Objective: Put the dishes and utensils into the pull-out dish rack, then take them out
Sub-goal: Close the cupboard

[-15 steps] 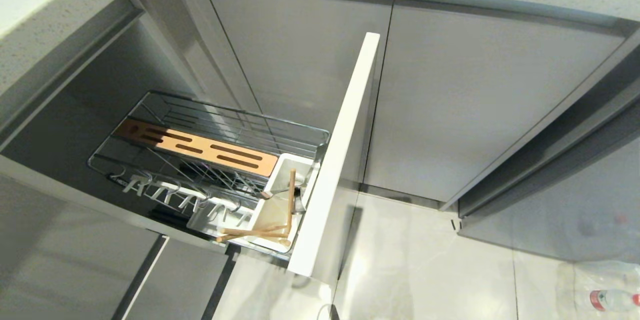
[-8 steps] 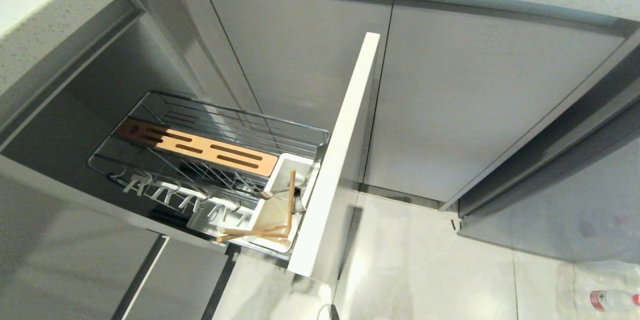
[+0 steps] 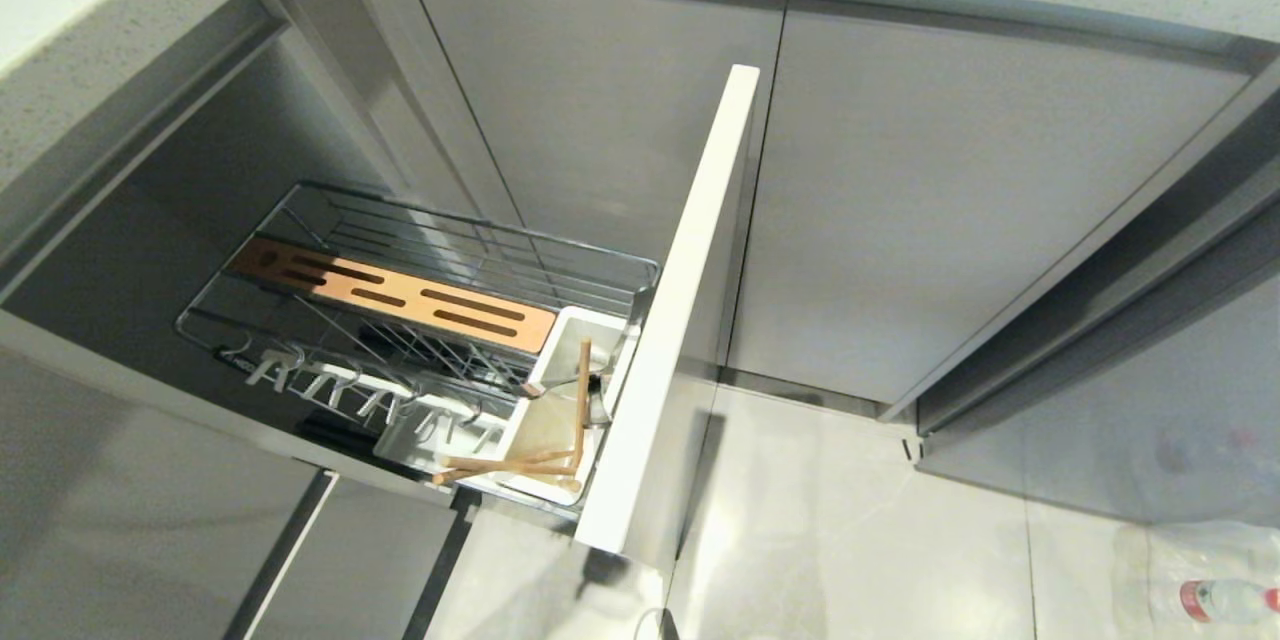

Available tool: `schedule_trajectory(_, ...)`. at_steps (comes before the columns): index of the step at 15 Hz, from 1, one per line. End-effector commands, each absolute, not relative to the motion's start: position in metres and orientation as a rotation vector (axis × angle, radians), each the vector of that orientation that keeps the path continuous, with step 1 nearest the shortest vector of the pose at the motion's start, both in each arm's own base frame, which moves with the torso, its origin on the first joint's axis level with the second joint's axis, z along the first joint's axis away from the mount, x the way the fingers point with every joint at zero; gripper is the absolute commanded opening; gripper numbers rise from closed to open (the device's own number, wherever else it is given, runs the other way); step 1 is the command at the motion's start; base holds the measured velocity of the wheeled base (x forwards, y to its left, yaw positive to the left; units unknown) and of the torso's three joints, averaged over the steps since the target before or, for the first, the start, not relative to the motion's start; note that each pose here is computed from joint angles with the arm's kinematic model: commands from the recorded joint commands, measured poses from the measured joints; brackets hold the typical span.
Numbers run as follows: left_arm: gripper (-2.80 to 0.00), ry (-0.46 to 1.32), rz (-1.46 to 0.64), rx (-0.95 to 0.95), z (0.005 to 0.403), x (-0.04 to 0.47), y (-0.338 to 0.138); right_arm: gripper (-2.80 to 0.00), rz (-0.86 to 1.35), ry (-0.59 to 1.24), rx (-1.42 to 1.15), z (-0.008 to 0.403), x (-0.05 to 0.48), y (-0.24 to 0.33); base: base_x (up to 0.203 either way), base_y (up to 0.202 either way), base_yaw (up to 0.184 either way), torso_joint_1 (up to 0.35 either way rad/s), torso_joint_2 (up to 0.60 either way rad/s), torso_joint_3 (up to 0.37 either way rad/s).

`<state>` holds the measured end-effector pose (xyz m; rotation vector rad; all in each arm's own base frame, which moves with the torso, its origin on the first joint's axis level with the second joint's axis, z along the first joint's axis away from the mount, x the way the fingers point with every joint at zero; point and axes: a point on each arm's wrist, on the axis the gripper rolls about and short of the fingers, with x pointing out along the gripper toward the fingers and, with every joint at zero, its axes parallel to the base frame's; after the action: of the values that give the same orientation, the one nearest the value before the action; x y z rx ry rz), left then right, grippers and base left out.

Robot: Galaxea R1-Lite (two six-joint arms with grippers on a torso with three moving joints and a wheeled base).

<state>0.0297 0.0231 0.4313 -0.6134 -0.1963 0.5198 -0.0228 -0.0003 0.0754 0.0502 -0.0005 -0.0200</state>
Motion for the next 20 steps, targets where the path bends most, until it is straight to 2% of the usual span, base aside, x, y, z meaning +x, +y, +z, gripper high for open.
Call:
schedule_trajectory(1,-2.8,-0.252,0.504,-0.568,0.435,0.017,0.009,-2.8,-0.02,0.001,0.051,0.075,-0.023,0.0,0.0,0.0,0.0,0.0,0.0,0.0)
schedule_trajectory(5,-2.8,-0.337,0.457,-0.447,0.443,0.001,-0.008,-2.8,-0.02,0.001,0.051,0.075,-0.023,0.0,0.0,0.0,0.0,0.0,0.0,0.0)
schedule_trajectory(10,-2.8,-0.421,0.221,-0.279,0.455,-0.019,-0.02,-2.8,-0.02,0.001,0.051,0.075,-0.023,0.0,0.0,0.0,0.0,0.0,0.0,0.0)
schedule_trajectory(14,-2.8,-0.36,-0.006,-0.368,0.453,-0.016,-0.013,-2.8,-0.02,0.001,0.051,0.075,-0.023,0.0,0.0,0.0,0.0,0.0,0.0,0.0)
schedule_trajectory(20,-2.8,-0.158,-0.312,-0.478,0.444,0.02,-0.006,-2.8,-0.02,0.001,0.051,0.075,-0.023,0.0,0.0,0.0,0.0,0.0,0.0,0.0)
